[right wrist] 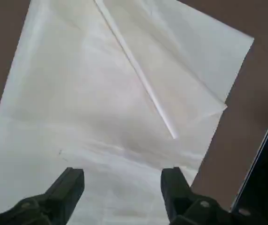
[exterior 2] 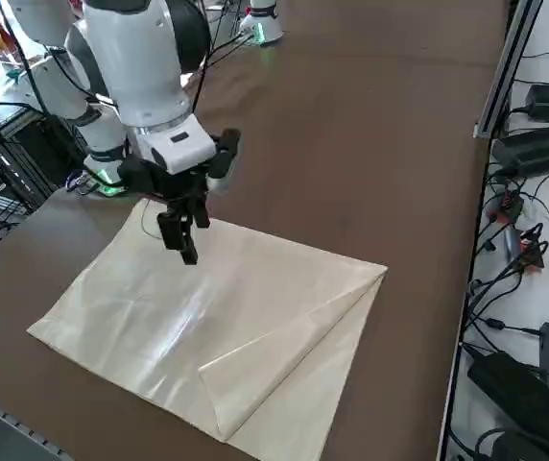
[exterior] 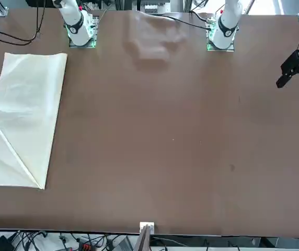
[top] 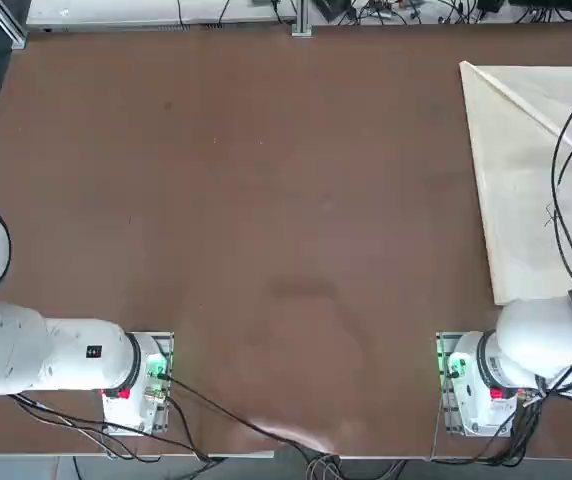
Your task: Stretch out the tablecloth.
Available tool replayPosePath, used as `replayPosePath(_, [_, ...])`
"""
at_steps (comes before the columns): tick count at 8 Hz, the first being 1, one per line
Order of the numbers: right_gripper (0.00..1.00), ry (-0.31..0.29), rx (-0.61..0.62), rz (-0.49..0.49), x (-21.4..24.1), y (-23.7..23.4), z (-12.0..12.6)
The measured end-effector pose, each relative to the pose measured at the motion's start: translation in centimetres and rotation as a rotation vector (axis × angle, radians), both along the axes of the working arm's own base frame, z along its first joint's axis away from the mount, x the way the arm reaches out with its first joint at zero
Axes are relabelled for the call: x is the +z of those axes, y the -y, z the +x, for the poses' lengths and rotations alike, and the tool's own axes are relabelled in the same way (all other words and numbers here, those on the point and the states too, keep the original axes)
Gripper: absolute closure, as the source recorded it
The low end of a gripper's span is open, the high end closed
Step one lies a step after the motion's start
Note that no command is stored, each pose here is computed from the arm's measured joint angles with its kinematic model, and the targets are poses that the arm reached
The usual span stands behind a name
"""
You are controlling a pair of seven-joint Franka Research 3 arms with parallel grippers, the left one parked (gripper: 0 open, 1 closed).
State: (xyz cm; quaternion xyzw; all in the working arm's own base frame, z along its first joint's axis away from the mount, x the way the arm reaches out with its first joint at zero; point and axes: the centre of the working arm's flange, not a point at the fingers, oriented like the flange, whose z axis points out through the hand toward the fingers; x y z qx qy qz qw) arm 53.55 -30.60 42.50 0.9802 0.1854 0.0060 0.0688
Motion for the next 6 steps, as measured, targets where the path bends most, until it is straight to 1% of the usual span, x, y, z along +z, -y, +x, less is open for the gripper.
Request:
replayPosePath(2, [0.00,0.007,0.118,-0.029,-3.0,2.3,0.1])
replayPosePath(4, [0.00,0.013,0.209,-0.060,-7.0,4.9,0.0])
replayPosePath(6, [0.00,0.042,0.320,-0.090,-10.7,7.6,-0.4])
